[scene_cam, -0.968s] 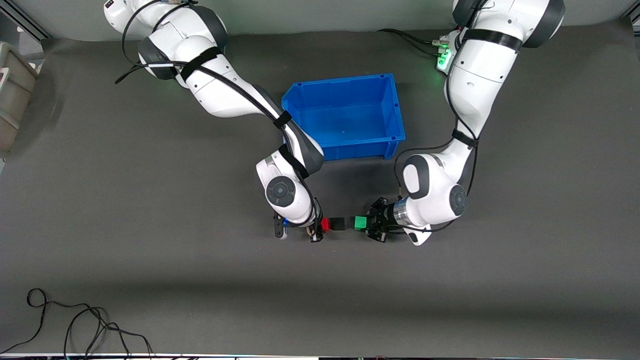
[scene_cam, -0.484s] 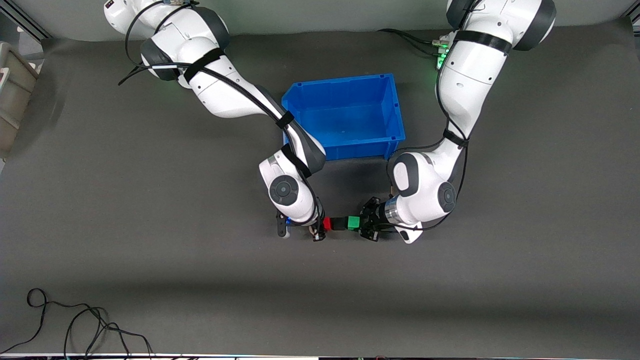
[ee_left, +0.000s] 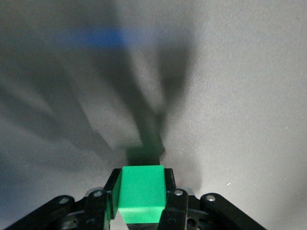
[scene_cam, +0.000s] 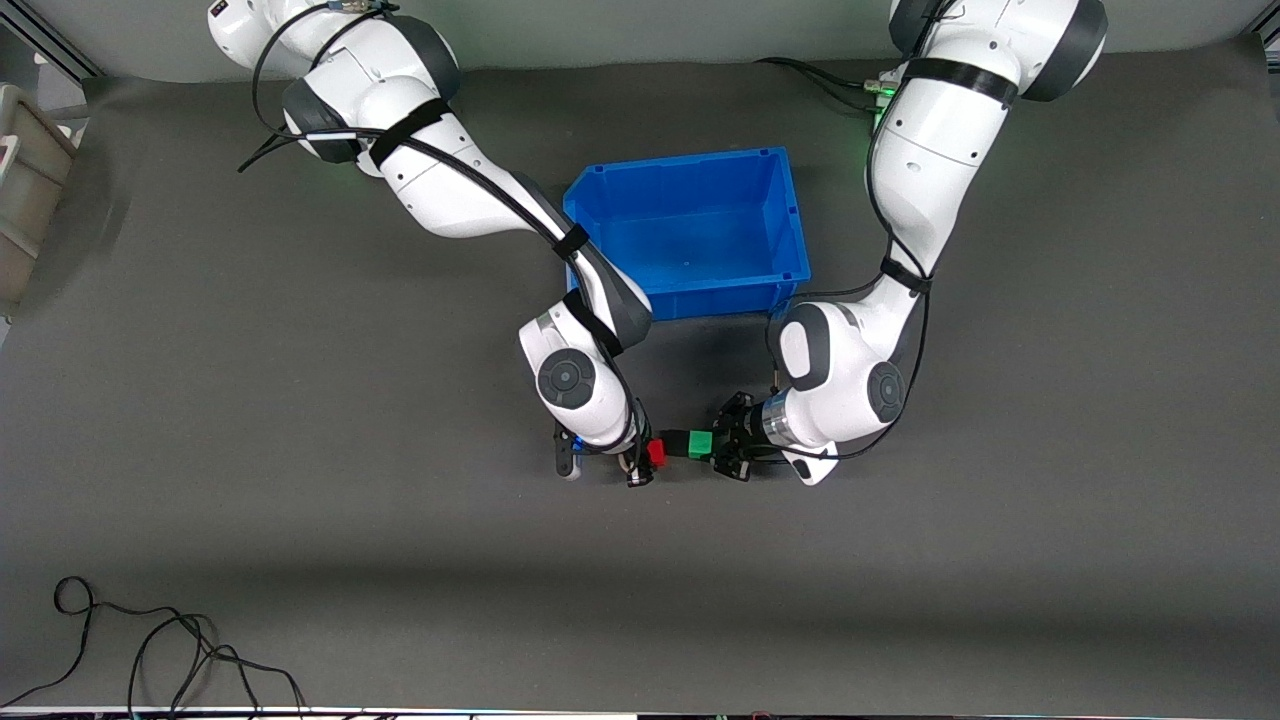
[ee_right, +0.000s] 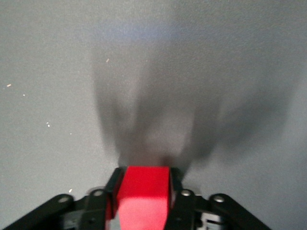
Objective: Attach green and red cubes to black cube
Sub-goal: 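Press the red and green cubes against the black cube's sides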
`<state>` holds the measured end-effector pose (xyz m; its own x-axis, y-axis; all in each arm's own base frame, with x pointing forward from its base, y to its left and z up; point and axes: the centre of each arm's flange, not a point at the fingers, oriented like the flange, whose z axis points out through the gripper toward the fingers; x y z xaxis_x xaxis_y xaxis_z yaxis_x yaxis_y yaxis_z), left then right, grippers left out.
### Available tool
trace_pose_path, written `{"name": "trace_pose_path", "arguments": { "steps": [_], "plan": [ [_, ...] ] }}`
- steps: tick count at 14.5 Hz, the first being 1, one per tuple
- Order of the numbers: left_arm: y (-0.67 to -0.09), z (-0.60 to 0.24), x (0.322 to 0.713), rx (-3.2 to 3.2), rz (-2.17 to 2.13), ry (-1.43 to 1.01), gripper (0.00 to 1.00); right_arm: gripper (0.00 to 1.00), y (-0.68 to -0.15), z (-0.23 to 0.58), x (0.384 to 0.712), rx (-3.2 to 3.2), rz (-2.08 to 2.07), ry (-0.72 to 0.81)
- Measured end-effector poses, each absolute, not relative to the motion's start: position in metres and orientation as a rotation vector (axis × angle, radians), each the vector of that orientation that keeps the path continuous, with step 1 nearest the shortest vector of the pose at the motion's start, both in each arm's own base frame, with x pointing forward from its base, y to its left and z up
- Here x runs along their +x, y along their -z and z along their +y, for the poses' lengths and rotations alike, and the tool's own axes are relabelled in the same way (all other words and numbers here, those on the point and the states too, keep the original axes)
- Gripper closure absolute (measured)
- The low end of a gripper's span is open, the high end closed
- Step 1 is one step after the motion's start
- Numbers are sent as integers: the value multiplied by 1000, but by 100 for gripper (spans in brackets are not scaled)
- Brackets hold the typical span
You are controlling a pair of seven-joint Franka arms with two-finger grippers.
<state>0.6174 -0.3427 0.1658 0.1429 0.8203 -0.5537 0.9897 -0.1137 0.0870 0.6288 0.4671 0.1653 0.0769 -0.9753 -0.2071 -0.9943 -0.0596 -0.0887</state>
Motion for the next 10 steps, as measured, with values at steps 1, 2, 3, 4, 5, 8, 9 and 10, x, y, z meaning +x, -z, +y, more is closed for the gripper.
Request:
{"name": "trace_pose_path", "arguments": {
  "steps": [1, 2, 3, 4, 5, 8, 9, 10],
  "plan": [
    [-167, -345, 617, 1991, 1730, 522, 60, 37, -165, 467, 630, -2139, 1997, -132],
    [-167, -346, 617, 1990, 1731, 522, 60, 28, -164, 467, 630, -2139, 1998, -131],
    [-167, -346, 617, 1987, 1733, 521, 60, 17, -163, 467, 630, -2139, 1997, -131],
    [-167, -346, 617, 1985, 1735, 520, 60, 7, -164, 467, 630, -2138, 1997, -131],
    [-166, -345, 617, 1984, 1738, 517, 60, 1, -164, 467, 630, -2138, 1997, -130],
    [-164, -345, 617, 1981, 1743, 514, 60, 19, -163, 467, 630, -2143, 1993, -129],
    [-163, -345, 617, 1981, 1744, 513, 60, 32, -163, 467, 630, -2143, 1992, -129],
    [-162, -345, 617, 1981, 1744, 509, 60, 42, -164, 467, 630, -2143, 1990, -129]
  ]
}}
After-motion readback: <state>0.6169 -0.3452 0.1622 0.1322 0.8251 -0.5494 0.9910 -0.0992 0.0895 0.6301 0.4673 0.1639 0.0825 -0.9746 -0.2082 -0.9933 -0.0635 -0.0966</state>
